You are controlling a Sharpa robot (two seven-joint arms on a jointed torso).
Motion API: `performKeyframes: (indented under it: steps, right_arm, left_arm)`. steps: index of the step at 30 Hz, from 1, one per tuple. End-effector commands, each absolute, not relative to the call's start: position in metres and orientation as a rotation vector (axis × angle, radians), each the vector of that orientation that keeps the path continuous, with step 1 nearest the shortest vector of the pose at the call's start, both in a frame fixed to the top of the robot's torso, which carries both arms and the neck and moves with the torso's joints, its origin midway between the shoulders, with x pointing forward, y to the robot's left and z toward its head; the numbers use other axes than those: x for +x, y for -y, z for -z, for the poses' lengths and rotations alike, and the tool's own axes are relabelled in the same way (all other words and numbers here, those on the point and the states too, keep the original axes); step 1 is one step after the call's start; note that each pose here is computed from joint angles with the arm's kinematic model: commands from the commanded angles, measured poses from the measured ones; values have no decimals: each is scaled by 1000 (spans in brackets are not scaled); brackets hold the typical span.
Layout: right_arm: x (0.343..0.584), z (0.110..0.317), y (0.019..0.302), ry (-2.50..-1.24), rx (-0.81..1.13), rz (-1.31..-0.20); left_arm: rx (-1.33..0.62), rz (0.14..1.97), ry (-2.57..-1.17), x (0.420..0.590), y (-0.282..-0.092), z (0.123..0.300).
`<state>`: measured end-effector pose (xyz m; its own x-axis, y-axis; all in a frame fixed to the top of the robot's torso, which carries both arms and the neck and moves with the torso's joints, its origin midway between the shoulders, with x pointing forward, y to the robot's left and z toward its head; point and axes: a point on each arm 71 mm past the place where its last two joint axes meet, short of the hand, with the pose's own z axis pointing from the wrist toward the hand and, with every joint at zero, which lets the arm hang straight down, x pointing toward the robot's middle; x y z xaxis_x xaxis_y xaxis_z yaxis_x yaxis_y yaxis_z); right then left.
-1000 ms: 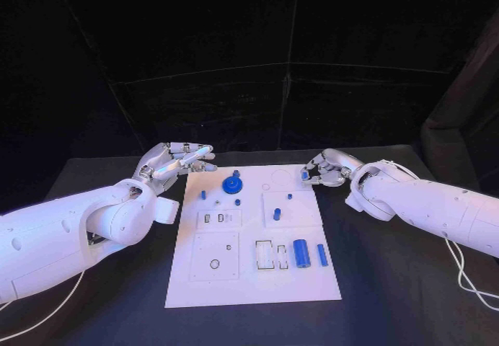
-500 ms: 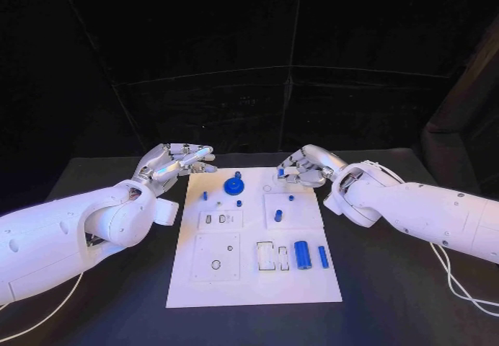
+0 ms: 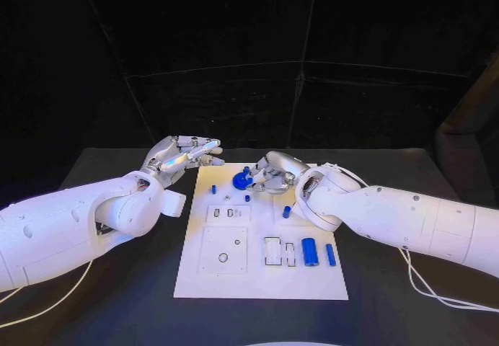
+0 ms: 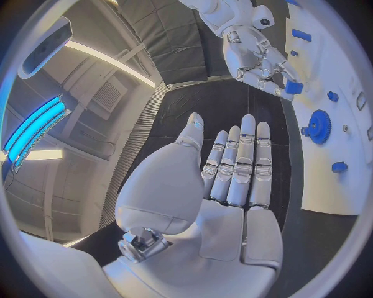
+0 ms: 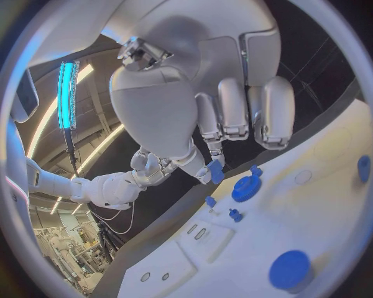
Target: Assemble the parts on the task board
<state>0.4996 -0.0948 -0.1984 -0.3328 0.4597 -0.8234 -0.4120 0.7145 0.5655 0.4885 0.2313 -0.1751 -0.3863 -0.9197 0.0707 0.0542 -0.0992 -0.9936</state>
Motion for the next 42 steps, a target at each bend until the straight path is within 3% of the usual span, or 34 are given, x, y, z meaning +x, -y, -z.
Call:
performKeyframes:
  steps: [1,21,42]
  right_arm:
    - [498,207,91,-1773,-7,-784]
    - [478,230,54,-1761,-163,-792]
    - [474,238,52,-1815,-203,-757]
  left_arm:
    - [-997,1612,-1389,489,-230,173]
    - [-996,1614,-1390,490,-229,173]
    - [-998,1612,-1393,491,-230,174]
